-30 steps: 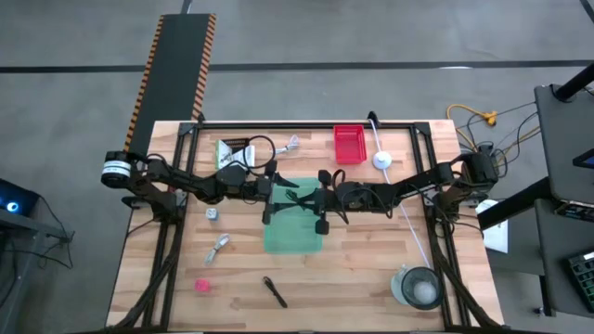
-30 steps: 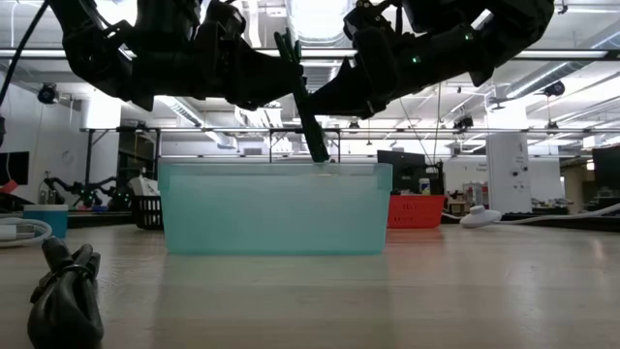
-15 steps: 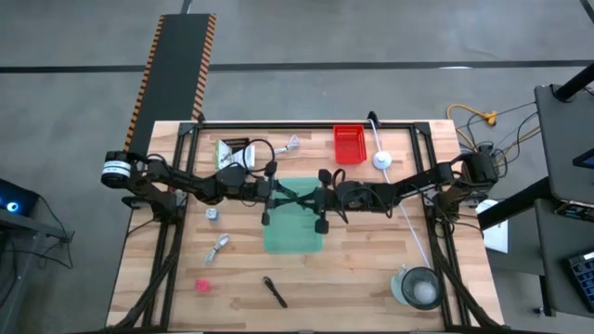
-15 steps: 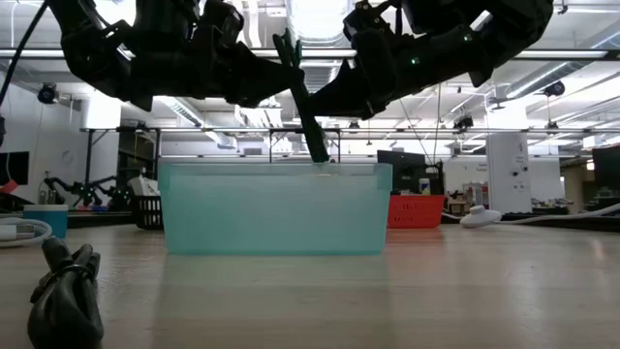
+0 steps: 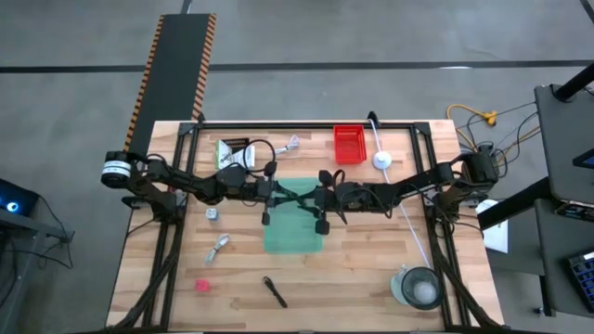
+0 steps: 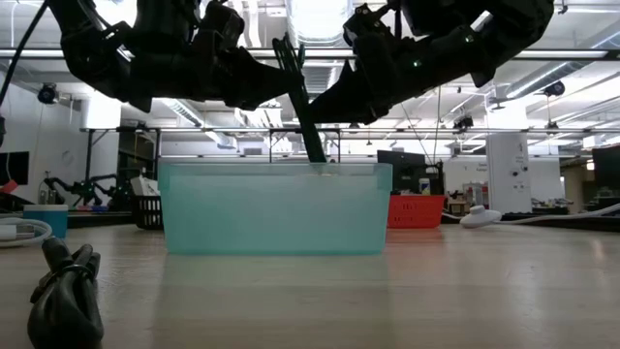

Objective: Pick and place items into bin
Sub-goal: Put the green charger cable into the blue bin

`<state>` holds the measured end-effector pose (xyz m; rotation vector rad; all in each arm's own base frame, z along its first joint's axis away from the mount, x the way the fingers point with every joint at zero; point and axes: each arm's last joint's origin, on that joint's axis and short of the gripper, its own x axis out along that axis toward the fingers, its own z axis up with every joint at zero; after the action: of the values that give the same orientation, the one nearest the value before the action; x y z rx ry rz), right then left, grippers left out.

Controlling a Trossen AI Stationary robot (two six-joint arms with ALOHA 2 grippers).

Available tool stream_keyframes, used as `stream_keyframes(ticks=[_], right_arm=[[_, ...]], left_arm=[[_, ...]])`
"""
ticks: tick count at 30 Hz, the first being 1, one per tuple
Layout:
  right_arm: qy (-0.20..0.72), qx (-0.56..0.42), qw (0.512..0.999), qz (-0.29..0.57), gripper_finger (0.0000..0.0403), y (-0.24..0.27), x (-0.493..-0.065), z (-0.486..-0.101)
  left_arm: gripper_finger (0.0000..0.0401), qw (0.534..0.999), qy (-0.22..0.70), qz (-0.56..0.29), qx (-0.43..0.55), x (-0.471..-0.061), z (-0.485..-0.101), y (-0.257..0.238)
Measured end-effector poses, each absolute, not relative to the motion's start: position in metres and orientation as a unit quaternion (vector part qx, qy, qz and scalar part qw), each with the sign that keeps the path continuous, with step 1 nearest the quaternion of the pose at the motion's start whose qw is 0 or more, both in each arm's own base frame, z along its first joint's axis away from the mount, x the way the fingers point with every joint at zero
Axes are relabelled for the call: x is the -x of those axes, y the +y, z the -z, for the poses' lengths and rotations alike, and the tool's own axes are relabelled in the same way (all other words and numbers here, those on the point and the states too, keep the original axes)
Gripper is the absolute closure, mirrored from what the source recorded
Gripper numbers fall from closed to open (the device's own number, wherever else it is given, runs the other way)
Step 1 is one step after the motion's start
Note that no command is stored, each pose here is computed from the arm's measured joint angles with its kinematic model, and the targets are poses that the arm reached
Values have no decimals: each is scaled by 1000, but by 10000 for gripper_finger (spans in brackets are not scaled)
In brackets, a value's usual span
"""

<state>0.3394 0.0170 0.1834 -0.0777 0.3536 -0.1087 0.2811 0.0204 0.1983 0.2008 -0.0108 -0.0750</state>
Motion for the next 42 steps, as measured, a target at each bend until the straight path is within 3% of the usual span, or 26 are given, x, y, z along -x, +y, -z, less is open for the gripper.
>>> stream_keyframes(ticks=[5,11,28,42], right_arm=[[179,39,982,54,239,17,-339,-183],[216,44,974,54,225,16,-332,-184],[287,80,944,141,247,10,-314,-189],[307,70,938,146,259,7,-307,-176]], left_arm=[[388,994,-3,37,-100,-280,-197,21],[389,992,-1,35,-121,-277,-196,21],[390,991,54,-24,-121,-270,-195,24],[390,980,135,-84,-121,-271,-188,28]])
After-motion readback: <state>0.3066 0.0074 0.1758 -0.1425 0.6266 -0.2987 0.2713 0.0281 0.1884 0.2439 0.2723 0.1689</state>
